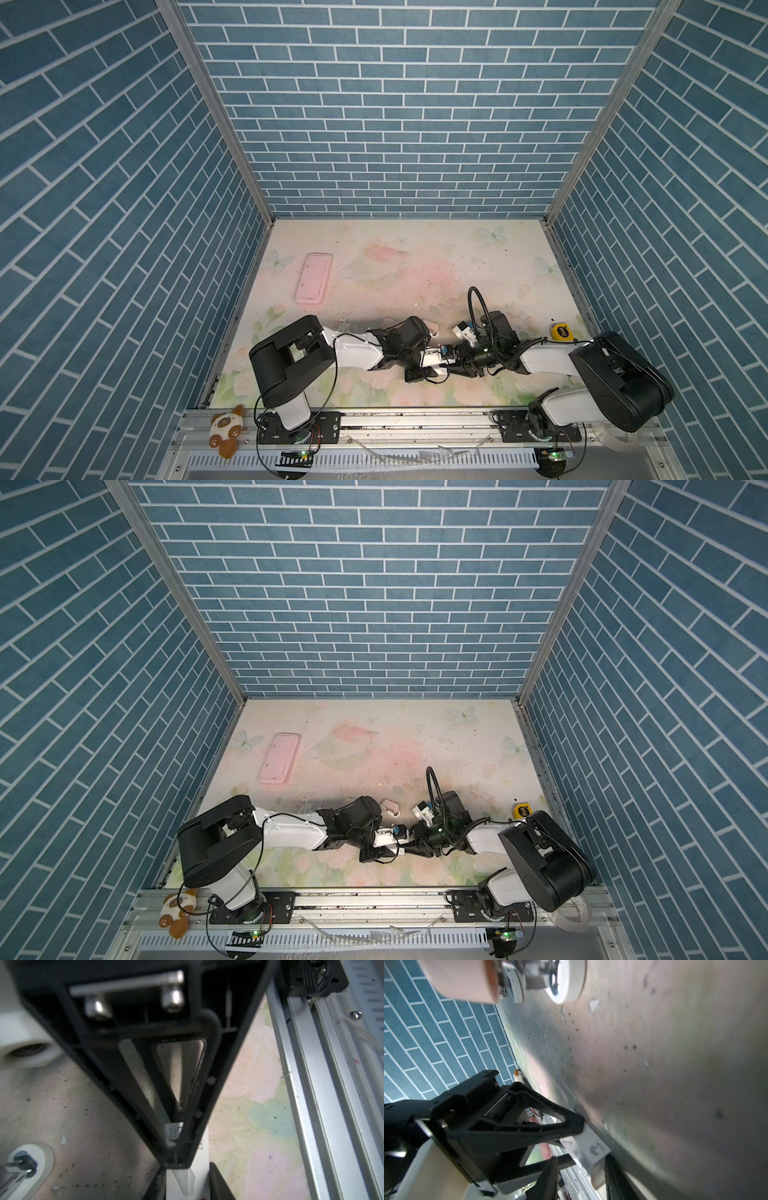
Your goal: Load the staples into the stapler
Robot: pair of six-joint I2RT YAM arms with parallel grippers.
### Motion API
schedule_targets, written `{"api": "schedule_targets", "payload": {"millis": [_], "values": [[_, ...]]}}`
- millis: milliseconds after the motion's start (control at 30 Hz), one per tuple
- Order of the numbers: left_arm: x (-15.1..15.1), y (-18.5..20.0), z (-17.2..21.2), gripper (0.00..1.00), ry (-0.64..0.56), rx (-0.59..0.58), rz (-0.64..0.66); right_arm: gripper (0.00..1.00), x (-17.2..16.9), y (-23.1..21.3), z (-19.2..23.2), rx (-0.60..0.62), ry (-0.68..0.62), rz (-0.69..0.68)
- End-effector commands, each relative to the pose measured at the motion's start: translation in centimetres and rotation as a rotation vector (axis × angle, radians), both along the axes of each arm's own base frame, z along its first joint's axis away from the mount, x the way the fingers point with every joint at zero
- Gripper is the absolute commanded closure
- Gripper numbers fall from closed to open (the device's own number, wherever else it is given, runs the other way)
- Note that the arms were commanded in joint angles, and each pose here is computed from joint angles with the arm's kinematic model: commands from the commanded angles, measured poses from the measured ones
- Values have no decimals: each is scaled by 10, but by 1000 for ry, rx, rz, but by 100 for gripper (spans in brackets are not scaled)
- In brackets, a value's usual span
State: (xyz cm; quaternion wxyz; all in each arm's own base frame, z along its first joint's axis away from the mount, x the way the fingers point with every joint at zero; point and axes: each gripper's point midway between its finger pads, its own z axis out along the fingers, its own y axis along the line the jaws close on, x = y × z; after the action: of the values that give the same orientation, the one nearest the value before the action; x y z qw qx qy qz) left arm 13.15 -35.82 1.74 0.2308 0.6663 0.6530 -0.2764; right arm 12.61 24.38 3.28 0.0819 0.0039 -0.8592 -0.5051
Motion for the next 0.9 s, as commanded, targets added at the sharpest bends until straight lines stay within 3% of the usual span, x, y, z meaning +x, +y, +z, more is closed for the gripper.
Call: {"api": "schedule_targets", "payload": {"millis": [0, 667, 867], "values": [[-29, 44, -48, 66, 128, 223, -6, 62, 0, 4, 1, 18, 4, 1], [-30, 43, -48, 65, 123, 220, -13, 59, -4, 6, -8, -14, 8, 8], [-29, 41, -38, 59, 117, 200, -13, 58, -3, 0, -8, -56, -28, -5]]}}
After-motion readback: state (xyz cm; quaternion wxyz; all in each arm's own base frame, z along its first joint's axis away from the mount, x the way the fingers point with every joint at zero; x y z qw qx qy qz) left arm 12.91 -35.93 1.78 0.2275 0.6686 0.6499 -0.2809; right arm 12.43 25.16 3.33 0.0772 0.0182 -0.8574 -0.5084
